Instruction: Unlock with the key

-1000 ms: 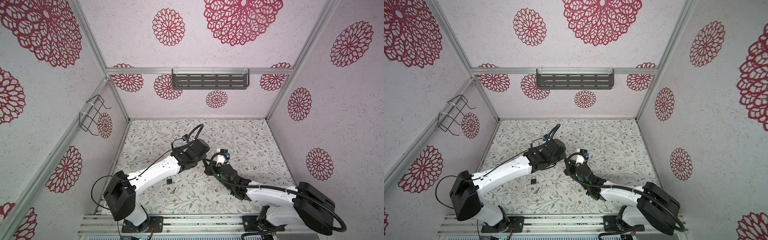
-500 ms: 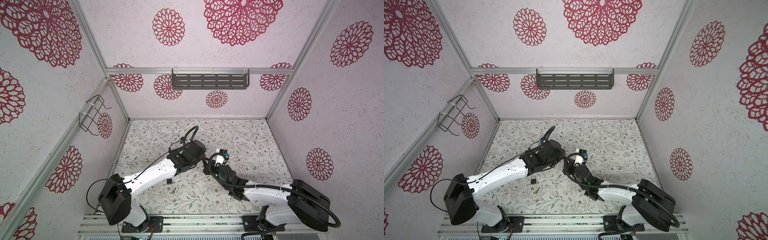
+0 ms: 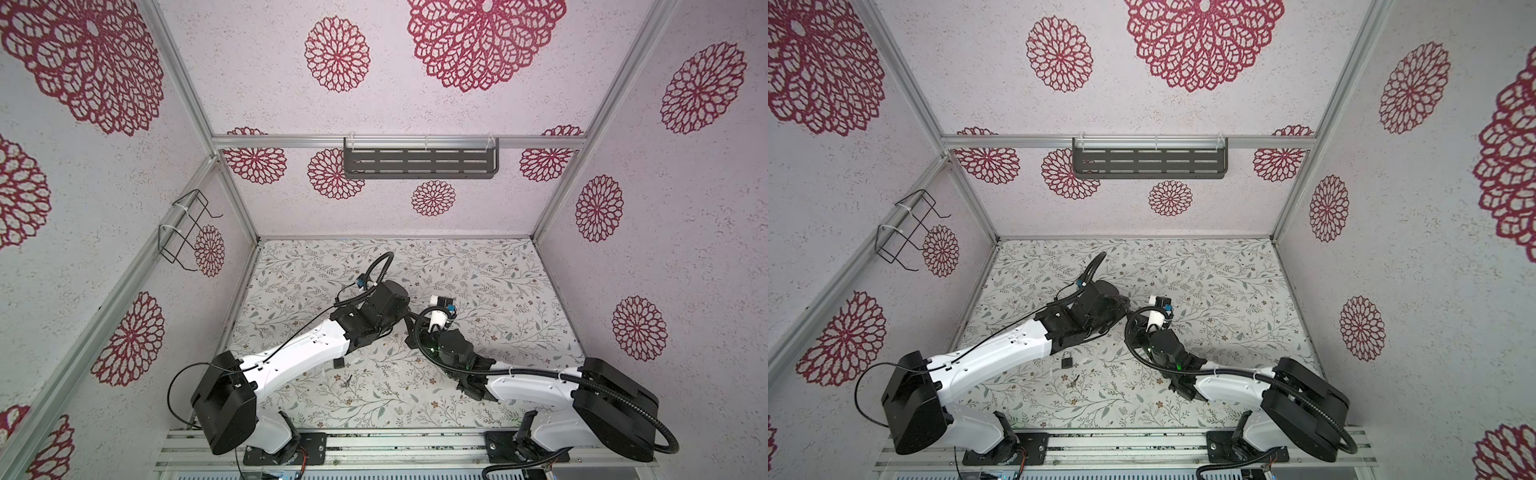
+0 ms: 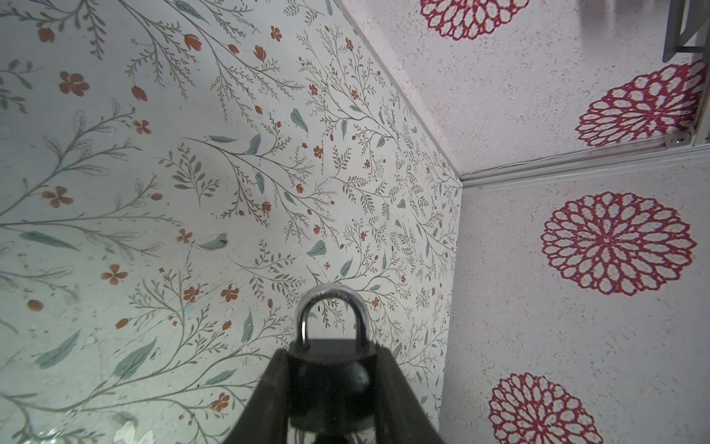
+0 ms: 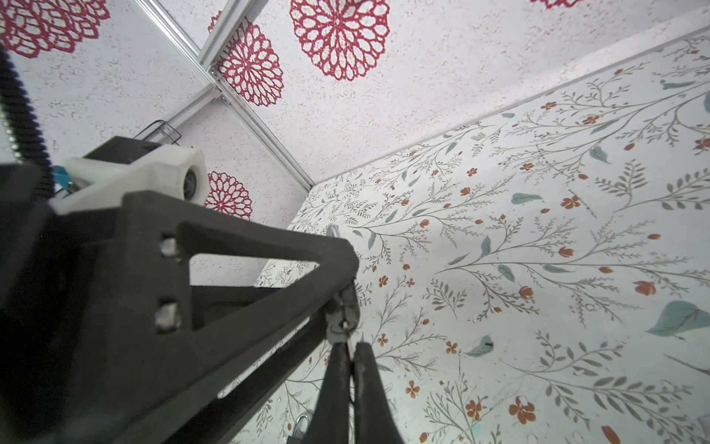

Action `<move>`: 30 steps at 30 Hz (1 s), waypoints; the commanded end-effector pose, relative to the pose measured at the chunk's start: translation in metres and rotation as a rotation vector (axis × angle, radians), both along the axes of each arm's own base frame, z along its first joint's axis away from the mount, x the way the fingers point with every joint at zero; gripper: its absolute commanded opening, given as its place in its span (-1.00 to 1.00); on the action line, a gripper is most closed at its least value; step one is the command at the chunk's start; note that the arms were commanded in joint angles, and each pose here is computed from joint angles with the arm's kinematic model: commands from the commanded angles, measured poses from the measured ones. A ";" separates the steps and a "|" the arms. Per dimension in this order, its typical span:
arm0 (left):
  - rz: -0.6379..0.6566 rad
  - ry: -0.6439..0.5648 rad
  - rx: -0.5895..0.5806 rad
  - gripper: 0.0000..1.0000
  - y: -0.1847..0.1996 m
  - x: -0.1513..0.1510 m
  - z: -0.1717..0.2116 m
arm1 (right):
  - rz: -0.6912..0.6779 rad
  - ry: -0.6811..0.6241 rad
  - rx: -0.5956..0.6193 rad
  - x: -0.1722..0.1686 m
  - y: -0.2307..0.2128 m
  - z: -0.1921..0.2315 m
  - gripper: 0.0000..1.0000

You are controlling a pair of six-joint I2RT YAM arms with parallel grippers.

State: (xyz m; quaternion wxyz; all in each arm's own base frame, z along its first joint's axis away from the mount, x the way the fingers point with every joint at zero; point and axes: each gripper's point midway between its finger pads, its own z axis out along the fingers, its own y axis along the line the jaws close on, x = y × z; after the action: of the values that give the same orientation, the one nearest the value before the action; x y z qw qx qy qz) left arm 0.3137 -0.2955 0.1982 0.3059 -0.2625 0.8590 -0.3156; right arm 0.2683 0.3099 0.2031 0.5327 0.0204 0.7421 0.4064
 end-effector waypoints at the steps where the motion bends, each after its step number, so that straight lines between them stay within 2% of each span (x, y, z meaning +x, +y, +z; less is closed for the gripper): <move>1: -0.069 0.008 0.004 -1.00 -0.009 -0.014 0.005 | 0.057 -0.115 0.156 -0.007 0.007 0.058 -0.87; 3: -0.057 -0.009 0.020 -1.00 -0.004 -0.009 0.007 | 0.078 -0.119 0.130 -0.011 0.007 0.053 -0.70; 7: -0.028 -0.025 0.055 -1.00 0.009 0.000 0.011 | 0.075 -0.085 0.124 -0.014 0.000 0.040 -0.54; 11: -0.002 -0.042 0.075 -1.00 0.019 0.003 0.016 | 0.096 -0.083 0.134 -0.020 -0.003 0.039 -0.47; 23: 0.003 -0.057 0.049 -1.00 0.022 0.002 0.023 | 0.123 0.049 0.201 -0.010 0.002 0.031 -0.50; 30: -0.003 -0.059 0.046 -1.00 0.019 0.002 0.022 | 0.160 0.039 0.192 -0.009 0.011 0.039 -0.56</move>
State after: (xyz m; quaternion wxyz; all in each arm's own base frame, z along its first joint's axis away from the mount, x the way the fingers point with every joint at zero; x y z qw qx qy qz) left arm 0.3115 -0.2749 0.2046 0.3209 -0.2441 0.8692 -0.2861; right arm 0.2584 0.3142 0.2192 0.4780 0.0216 0.7281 0.4909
